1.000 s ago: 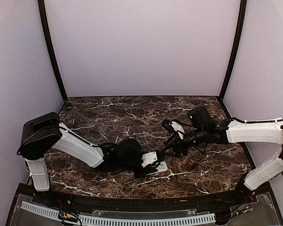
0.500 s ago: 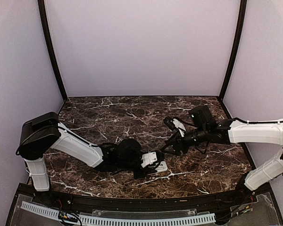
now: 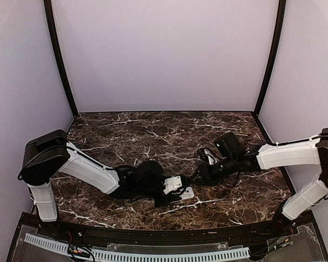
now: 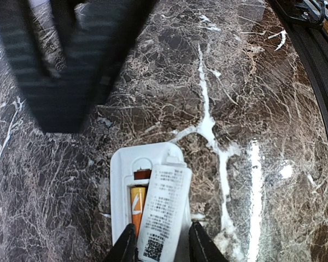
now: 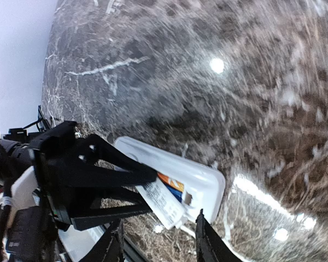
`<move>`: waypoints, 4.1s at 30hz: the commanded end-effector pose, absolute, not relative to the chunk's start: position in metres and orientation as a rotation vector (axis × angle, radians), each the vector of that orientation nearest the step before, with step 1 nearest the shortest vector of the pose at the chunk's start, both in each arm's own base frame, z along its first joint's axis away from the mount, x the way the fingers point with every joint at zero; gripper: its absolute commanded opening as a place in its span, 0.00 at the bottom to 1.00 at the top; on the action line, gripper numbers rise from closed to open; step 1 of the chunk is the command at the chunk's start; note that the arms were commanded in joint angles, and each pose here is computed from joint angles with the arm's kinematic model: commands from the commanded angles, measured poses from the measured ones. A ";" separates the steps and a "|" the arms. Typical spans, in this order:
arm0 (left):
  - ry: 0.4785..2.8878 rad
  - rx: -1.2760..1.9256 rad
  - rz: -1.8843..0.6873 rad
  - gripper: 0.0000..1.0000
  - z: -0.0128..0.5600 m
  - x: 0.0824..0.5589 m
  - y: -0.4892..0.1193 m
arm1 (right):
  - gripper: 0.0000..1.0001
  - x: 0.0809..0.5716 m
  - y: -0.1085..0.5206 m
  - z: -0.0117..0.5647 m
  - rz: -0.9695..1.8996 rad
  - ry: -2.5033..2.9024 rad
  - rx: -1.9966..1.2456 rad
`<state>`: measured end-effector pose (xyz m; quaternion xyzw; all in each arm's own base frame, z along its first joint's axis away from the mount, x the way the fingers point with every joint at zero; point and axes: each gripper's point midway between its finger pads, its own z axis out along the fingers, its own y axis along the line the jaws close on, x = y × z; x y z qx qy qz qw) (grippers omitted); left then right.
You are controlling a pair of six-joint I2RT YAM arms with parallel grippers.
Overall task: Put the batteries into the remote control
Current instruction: Pick up the battery cover from the remote control without the battery cover, then load the battery cover onto the remote control without the battery cover.
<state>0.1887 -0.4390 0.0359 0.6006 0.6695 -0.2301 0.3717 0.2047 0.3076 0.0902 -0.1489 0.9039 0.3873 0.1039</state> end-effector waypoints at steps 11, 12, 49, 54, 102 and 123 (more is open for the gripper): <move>1.804 1.574 -0.504 0.30 0.015 0.188 -0.415 | 0.46 0.170 0.313 0.049 1.359 2.868 0.039; 1.803 1.575 -0.505 0.30 0.015 0.188 -0.416 | 0.46 0.170 0.314 0.047 1.364 2.873 0.044; 1.818 1.619 -0.493 0.25 0.000 0.179 -0.412 | 0.15 0.171 0.329 0.040 1.507 2.818 0.012; 1.819 1.619 -0.493 0.25 0.000 0.178 -0.412 | 0.11 0.172 0.329 0.038 1.498 2.820 0.007; 2.017 1.535 -0.520 0.58 0.013 0.161 -0.375 | 0.04 0.190 0.327 0.044 1.526 2.946 -0.376; 2.076 1.588 -0.524 0.45 -0.006 0.157 -0.379 | 0.01 0.182 0.329 0.046 1.584 2.874 -0.260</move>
